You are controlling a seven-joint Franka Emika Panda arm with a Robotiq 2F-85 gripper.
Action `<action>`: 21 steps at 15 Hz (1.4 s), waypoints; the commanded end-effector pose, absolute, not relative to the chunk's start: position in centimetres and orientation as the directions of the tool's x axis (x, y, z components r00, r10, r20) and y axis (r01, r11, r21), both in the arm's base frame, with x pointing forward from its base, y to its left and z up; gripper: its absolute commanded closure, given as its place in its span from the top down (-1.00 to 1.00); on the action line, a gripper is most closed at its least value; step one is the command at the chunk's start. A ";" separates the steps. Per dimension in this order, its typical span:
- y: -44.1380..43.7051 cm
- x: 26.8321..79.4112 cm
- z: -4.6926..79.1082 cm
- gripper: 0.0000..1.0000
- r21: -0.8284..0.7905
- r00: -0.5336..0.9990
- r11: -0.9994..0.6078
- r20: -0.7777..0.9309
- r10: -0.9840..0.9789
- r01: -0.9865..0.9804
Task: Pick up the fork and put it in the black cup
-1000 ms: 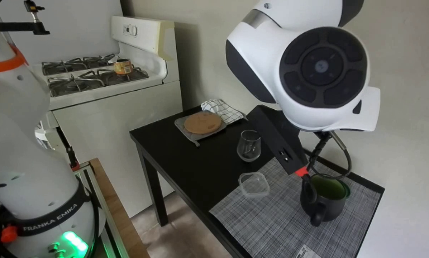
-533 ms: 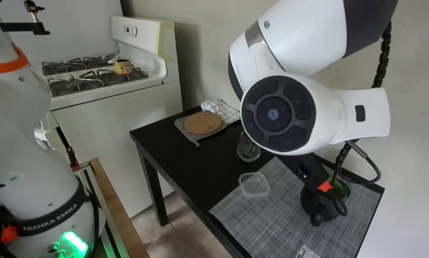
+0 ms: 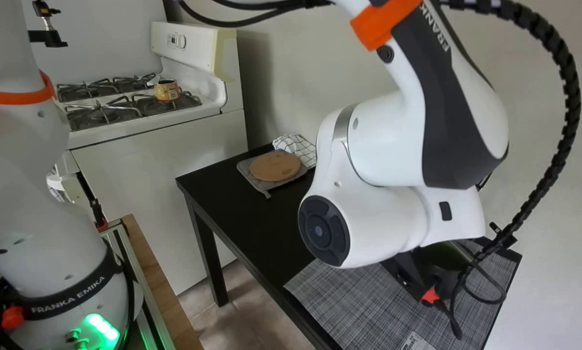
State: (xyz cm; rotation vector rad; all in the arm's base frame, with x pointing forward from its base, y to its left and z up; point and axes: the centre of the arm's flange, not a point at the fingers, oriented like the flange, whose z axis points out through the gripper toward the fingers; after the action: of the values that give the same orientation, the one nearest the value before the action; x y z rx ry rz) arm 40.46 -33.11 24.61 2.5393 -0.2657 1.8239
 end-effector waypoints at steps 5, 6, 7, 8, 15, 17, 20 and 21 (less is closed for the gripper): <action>-34.2 42.4 20.5 -0.96 -0.058 0.232 -0.979 0.967 -0.103 -0.194; -34.3 42.5 20.4 -0.96 -0.048 0.239 -0.979 0.966 -0.096 -0.199; -34.5 42.5 20.0 -0.96 -0.029 0.265 -0.980 0.961 -0.082 -0.198; -34.6 42.3 19.6 -0.96 -0.006 0.295 -0.982 0.953 -0.062 -0.187; -34.7 41.5 17.5 -0.96 0.028 0.369 -0.985 0.929 -0.038 -0.173; -34.6 41.5 17.2 -0.96 0.031 0.383 -0.984 0.923 -0.038 -0.174; -34.6 41.5 17.0 -0.96 0.045 0.411 -0.984 0.911 -0.030 -0.170; -34.6 41.5 16.9 -0.96 0.049 0.419 -0.984 0.908 -0.027 -0.170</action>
State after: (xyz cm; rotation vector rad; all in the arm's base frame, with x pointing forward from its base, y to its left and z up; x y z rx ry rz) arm 41.11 -34.33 17.40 2.5125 -0.2120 1.6821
